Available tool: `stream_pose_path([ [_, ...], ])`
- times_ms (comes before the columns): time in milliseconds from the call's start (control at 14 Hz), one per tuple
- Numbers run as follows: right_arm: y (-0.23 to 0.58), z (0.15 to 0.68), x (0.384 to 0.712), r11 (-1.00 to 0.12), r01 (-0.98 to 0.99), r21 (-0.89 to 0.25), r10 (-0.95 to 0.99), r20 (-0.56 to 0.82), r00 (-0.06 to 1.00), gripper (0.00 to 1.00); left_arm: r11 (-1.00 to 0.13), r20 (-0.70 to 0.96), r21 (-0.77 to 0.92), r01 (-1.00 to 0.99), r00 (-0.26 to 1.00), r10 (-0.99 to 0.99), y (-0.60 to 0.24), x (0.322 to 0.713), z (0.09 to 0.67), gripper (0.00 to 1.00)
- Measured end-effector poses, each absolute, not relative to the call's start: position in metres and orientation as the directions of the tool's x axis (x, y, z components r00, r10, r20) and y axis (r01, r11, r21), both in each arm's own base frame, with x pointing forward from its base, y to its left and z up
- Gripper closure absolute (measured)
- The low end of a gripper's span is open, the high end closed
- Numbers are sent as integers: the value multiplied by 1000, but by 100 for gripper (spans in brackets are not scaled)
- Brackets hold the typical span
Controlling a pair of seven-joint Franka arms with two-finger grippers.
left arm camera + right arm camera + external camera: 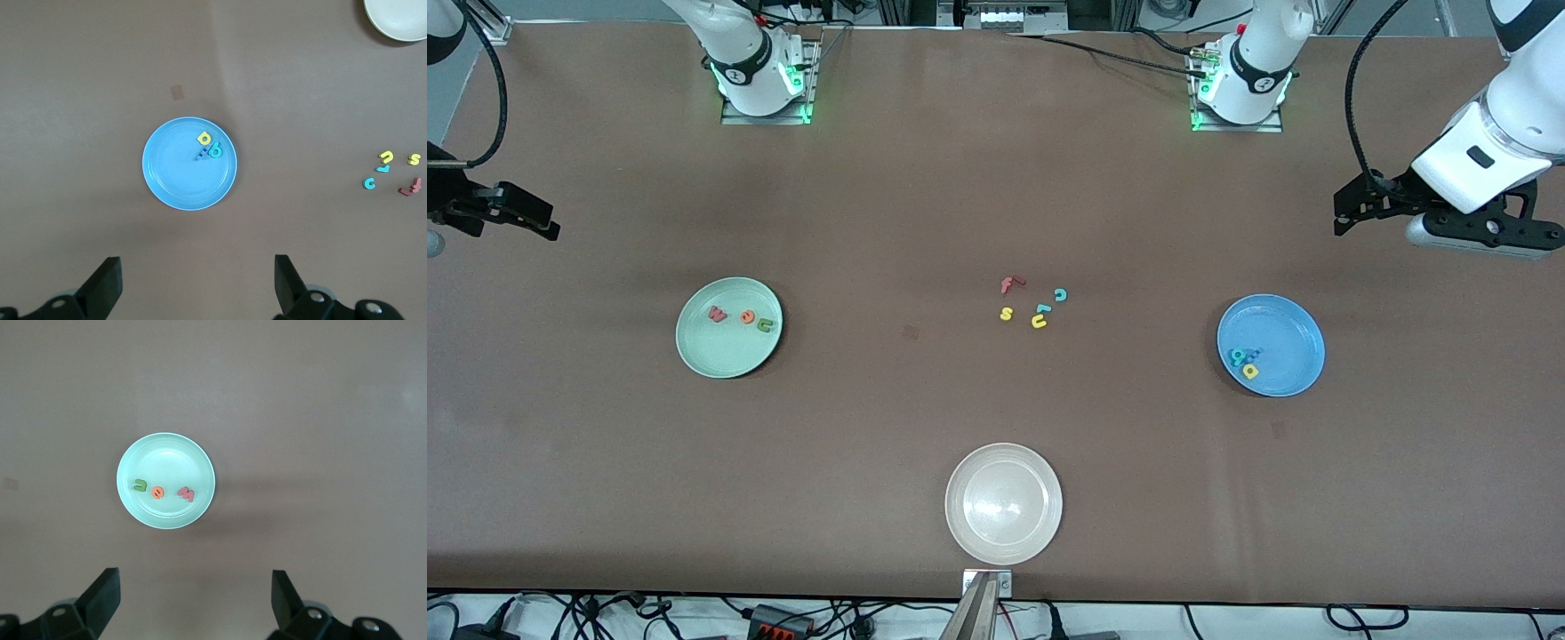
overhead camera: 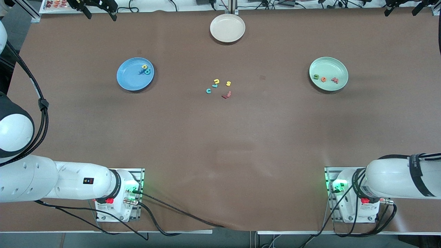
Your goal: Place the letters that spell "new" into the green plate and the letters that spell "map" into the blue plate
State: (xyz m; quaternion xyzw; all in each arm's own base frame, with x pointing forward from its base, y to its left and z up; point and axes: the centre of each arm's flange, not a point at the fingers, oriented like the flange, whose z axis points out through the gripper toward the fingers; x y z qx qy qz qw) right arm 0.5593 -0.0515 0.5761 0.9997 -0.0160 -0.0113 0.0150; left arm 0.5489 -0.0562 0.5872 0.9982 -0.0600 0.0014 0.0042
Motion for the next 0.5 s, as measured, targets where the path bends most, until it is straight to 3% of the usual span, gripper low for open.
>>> stream_pose_path([
  [500,-50,576,560,-999,-29,30,-29,-21,999,0,-993,3,8,-120,993,-120,-56,549,587,0],
])
